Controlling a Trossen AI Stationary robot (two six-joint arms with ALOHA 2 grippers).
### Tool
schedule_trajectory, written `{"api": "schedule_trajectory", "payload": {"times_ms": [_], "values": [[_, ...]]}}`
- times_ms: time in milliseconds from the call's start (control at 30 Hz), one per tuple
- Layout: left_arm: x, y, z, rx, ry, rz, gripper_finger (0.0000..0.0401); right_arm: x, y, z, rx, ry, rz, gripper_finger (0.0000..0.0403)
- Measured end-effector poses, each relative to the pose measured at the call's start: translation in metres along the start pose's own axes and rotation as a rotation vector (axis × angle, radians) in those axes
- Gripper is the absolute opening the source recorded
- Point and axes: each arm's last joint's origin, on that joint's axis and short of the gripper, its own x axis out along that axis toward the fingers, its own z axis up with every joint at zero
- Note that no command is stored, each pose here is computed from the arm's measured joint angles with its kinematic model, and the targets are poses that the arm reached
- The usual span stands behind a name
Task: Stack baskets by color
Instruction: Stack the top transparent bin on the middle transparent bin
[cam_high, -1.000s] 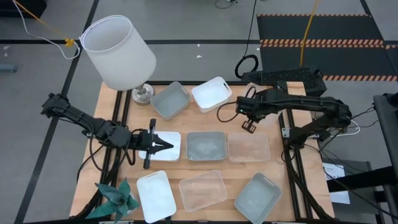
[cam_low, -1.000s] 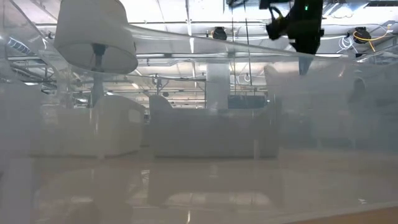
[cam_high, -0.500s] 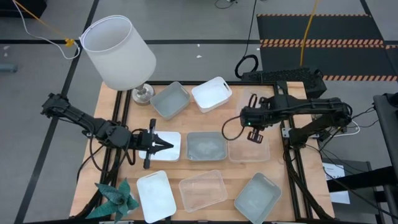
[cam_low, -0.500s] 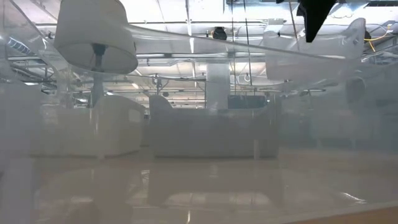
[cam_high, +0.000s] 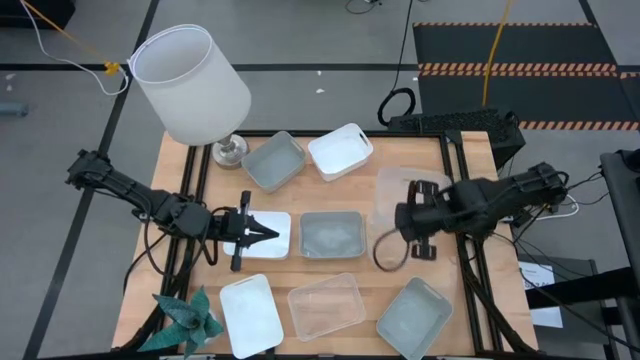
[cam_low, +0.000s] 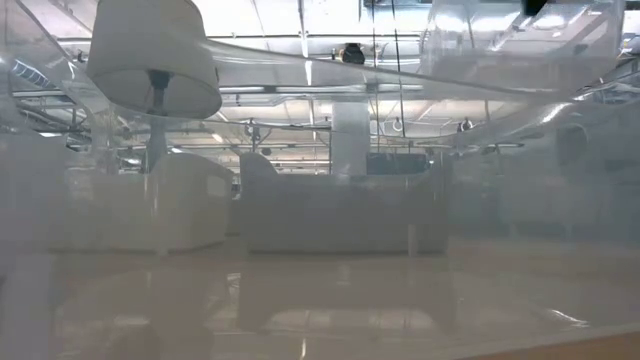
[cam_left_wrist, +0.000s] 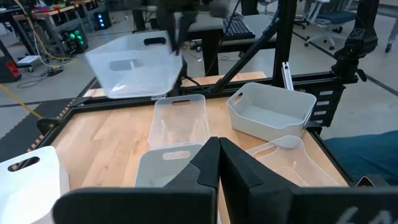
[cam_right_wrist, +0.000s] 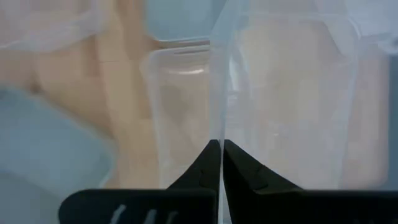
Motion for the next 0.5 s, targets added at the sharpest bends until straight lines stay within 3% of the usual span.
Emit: {"api": "schedule_trajectory", "payload": {"times_ms": [500], "values": [[0.0,0.0,0.0,0.0,0.0,0.001,0.001,-0.012,0.041,0.015,-0.151,-0.039,0.041,0.0]]}}
